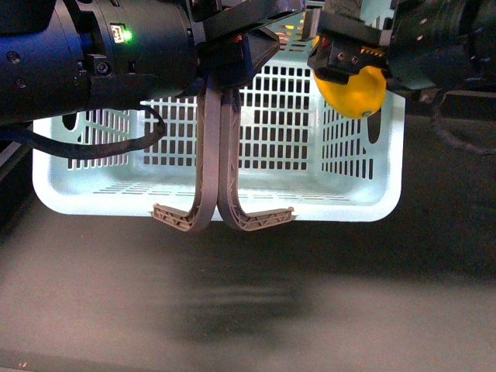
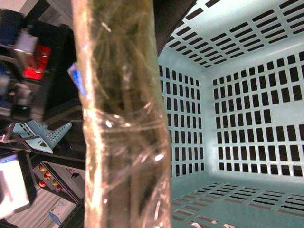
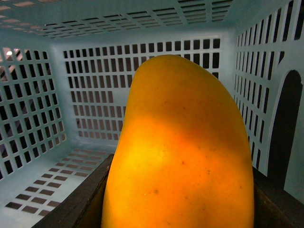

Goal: Pick mango with right arm and hold basket with left

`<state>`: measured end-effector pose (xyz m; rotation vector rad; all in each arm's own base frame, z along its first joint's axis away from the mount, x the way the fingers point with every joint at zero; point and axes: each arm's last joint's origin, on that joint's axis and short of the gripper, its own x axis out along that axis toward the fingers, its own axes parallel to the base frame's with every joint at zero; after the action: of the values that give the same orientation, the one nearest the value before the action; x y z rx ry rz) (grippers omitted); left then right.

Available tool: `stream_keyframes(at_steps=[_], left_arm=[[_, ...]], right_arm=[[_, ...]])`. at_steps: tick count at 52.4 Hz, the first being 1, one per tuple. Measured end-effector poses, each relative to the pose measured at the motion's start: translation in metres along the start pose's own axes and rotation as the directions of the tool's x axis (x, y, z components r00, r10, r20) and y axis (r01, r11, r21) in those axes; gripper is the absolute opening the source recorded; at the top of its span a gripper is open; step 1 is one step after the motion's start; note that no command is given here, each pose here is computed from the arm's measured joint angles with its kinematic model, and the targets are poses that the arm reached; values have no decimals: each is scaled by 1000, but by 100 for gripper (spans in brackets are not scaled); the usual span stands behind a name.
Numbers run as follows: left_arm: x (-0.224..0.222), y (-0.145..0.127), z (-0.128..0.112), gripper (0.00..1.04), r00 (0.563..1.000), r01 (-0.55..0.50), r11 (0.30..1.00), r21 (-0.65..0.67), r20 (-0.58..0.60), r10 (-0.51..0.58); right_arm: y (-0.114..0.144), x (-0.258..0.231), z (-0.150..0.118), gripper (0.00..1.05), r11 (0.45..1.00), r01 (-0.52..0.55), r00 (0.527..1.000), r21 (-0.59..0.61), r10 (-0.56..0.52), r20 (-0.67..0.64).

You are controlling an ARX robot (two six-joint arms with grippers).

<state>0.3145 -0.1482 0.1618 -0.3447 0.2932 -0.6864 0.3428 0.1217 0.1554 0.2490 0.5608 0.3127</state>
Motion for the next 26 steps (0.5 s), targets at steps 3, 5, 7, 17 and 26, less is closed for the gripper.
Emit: stream_keyframes(at_steps=[3,5,7,17,26], left_arm=[[0,0,0,8,1000,0,1000,0,0,0],[0,0,0,8,1000,0,1000,0,0,0],[0,0,0,8,1000,0,1000,0,0,0],[0,0,0,8,1000,-1,1000,0,0,1],[0,0,0,8,1000,2,1000,1,-4,-2]], right_arm=[[-1,6,-2,63,1000,9,1000,5,-9,0],[-2,10,-3,63,1000,15,1000,12,-15,0],[-4,14,-4,63,1000,22,1000,17,-22,2],[-8,18,-4,86,999,31,999,36,-32,27],[-8,4,4,97,999,7,995,51,-12,95]])
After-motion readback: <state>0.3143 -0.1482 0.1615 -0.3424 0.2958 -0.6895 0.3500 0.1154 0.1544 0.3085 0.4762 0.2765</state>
